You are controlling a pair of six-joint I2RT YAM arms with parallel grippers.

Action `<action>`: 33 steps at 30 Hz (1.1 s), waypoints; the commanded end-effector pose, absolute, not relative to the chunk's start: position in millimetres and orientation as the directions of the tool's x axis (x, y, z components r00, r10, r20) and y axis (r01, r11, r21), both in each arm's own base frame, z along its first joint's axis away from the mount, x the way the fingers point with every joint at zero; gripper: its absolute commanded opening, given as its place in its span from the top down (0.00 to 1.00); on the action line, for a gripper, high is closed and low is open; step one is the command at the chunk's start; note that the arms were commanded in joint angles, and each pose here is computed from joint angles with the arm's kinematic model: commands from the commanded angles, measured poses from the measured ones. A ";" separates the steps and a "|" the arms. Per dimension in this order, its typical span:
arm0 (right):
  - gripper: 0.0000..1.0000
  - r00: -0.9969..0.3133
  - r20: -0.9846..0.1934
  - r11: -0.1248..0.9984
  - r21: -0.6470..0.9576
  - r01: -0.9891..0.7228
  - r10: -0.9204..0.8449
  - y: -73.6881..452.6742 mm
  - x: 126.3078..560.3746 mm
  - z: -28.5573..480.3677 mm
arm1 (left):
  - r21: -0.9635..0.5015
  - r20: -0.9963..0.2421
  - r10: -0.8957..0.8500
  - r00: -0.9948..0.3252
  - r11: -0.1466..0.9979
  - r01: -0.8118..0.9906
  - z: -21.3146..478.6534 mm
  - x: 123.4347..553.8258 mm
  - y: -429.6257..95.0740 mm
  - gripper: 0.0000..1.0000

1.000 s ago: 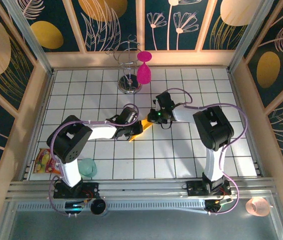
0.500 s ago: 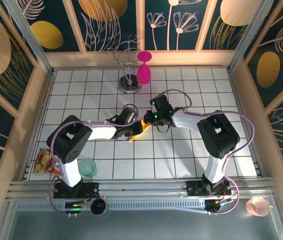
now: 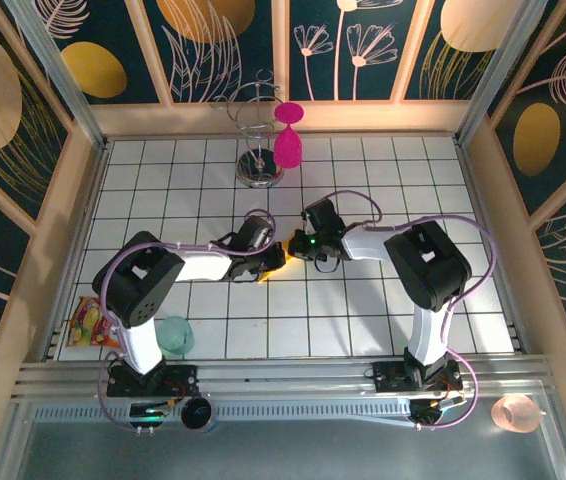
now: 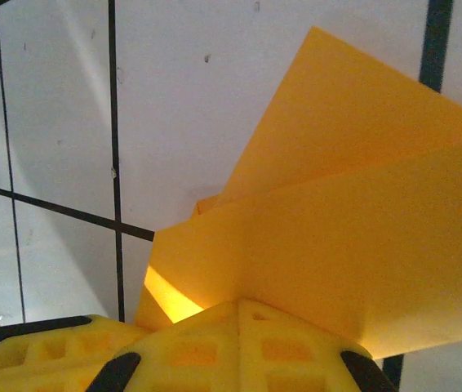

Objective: Fold a paper plane with a square sheet of paper (pick it up from the middle)
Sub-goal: Fold the wing for the fifth time at the center of the table.

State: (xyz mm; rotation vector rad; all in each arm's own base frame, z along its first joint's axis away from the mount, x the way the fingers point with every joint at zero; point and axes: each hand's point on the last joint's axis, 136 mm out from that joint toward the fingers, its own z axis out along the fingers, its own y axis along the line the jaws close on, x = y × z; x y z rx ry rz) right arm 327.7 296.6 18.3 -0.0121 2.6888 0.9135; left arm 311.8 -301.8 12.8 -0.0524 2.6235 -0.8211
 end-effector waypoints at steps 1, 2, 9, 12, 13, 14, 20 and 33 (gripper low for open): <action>0.97 -0.952 -0.263 0.835 0.550 -0.013 0.159 258.0 333.8 -3.7 | -0.435 -0.238 -0.143 -0.961 0.900 -0.026 -31.0 278.1 -265.1 1.00; 0.97 -0.943 -0.270 0.834 0.552 0.012 0.193 243.5 342.6 -4.4 | -0.433 -0.231 -0.148 -0.962 0.901 -0.035 -33.7 275.0 -262.6 1.00; 0.97 -0.895 -0.329 0.849 0.520 0.094 0.301 182.9 386.7 1.2 | -0.423 -0.208 -0.156 -0.966 0.904 -0.055 -41.8 265.4 -255.3 1.00; 0.98 -0.879 -0.355 0.851 0.516 0.100 0.318 176.0 398.7 18.3 | -0.430 -0.219 -0.151 -0.964 0.902 -0.043 -37.4 269.2 -258.6 1.00; 0.98 -0.872 -0.373 0.847 0.525 0.083 0.317 179.4 400.8 29.7 | -0.433 -0.225 -0.149 -0.963 0.901 -0.038 -35.3 271.0 -260.1 1.00; 0.98 -0.867 -0.390 0.843 0.535 0.062 0.311 184.6 400.4 41.0 | -0.436 -0.228 -0.146 -0.963 0.899 -0.033 -33.5 272.7 -261.5 1.00; 0.98 -0.882 -0.412 0.819 0.571 -0.053 0.231 233.3 375.6 70.2 | -0.455 -0.245 -0.135 -0.960 0.890 -0.009 -24.6 281.4 -271.6 1.00; 1.00 -0.963 -0.247 0.814 0.578 -0.059 0.105 273.6 339.7 13.9 | -0.540 -0.347 -0.097 -0.933 0.834 0.114 15.7 300.1 -296.7 1.00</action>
